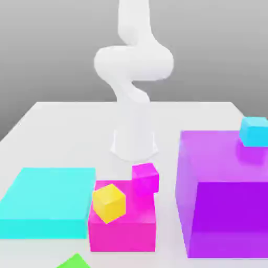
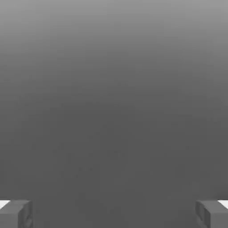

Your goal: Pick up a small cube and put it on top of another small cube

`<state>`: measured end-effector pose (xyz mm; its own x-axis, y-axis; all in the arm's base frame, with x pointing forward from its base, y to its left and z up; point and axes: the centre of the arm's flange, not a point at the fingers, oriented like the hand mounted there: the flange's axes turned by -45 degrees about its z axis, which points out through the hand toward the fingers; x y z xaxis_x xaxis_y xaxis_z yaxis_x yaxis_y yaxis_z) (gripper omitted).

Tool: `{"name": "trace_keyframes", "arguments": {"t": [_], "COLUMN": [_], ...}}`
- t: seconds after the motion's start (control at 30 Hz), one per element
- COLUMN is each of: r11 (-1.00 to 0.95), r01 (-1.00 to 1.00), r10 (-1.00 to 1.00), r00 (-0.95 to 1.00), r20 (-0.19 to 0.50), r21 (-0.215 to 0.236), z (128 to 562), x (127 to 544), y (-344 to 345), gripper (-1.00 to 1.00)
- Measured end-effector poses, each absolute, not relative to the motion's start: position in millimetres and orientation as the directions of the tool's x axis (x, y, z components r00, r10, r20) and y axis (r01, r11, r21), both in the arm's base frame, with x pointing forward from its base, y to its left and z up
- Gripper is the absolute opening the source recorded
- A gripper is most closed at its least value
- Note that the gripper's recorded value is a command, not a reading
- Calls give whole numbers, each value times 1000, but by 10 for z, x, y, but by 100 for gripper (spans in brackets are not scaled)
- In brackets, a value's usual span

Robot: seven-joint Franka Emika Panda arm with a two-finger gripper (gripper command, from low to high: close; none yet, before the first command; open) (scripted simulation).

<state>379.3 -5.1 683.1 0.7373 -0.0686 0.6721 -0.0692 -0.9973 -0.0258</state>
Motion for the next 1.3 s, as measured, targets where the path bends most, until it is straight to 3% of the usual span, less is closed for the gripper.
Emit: {"name": "trace_keyframes", "arguments": {"t": [0.27, 0.53, 0.97, 1.1, 1.13, 1.3], "r11": [-963, -893, -707, -690, -690, -690], "r01": [-263, -447, -707, -724, -724, -724], "r10": [-254, -440, -707, -724, -724, -724], "r00": [822, 835, 707, 690, 690, 690], "r20": [509, 331, 24, 1, 1, 2], "r21": [-56, -59, -8, -1, 0, -2], "z": [5754, 4473, 2167, 1545, 1415, 1417], "x": [4697, 5254, 5361, 5343, 5337, 5340], "y": [-326, -685, -1179, -1206, -1205, -1204], "gripper": [0, 0, 0, 0, -100, -100]}}
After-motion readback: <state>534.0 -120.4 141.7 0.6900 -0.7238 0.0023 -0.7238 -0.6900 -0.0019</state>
